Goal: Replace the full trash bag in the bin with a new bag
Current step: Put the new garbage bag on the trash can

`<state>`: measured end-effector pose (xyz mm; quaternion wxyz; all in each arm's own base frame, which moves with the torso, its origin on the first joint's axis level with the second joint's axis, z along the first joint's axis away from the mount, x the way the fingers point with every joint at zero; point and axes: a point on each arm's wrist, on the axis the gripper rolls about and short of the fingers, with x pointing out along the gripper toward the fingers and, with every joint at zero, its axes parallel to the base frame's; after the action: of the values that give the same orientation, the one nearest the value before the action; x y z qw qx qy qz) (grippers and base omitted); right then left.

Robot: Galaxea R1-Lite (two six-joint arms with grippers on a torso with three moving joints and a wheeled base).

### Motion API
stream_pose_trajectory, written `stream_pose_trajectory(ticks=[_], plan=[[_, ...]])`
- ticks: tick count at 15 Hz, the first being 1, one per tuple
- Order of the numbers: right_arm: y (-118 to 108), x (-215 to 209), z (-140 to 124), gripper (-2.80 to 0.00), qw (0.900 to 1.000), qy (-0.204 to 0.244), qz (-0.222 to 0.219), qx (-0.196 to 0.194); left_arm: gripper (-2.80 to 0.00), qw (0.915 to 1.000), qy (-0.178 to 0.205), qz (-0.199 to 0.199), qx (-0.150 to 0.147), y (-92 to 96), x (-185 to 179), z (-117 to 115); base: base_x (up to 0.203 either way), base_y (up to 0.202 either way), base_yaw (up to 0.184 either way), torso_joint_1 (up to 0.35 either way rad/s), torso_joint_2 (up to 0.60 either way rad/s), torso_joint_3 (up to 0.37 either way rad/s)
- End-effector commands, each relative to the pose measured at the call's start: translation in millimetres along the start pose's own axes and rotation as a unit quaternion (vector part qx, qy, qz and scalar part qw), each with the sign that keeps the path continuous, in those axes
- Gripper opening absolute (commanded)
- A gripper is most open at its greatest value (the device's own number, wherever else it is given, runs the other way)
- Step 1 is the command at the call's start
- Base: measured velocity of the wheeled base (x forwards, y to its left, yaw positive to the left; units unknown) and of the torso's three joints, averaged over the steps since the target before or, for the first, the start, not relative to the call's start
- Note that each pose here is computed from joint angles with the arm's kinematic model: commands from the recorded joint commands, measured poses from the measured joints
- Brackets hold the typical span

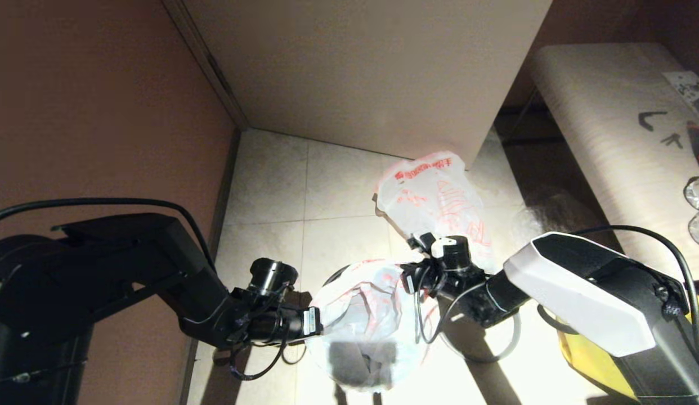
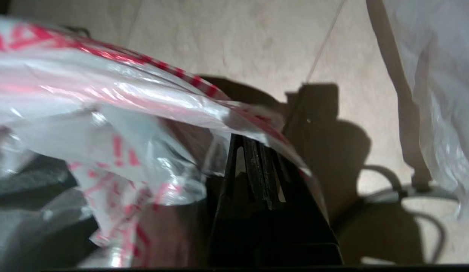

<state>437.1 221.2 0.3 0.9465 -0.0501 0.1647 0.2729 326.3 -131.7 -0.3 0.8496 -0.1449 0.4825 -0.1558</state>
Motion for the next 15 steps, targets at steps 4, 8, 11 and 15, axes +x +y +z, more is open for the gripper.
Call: stream_pose_trajectory(ticks=[4,8,11,15], plan=[[39,-24,50,-2.8,0.995,-0.088,0.038,-0.012,-2.8,1.0,0.001,-0.003,0.006,-2.3,-3,-2,0.0,0.0,0.0,0.0,0.0,0.0],[56,-27,48,-2.8,0.995,-0.081,0.054,-0.016,-2.8,0.9999,0.003,-0.008,0.009,-5.1,-4,-3,0.0,0.0,0.0,0.0,0.0,0.0],[75,-24,40,-2.8,0.995,-0.071,0.073,-0.021,-2.8,0.9999,0.005,-0.01,0.011,-7.0,-4,-5,0.0,0.0,0.0,0.0,0.0,0.0],[97,-19,31,-2.8,0.993,-0.059,0.094,-0.027,-2.8,0.9998,0.004,-0.012,0.012,-8.0,-6,-5,0.0,0.0,0.0,0.0,0.0,0.0]])
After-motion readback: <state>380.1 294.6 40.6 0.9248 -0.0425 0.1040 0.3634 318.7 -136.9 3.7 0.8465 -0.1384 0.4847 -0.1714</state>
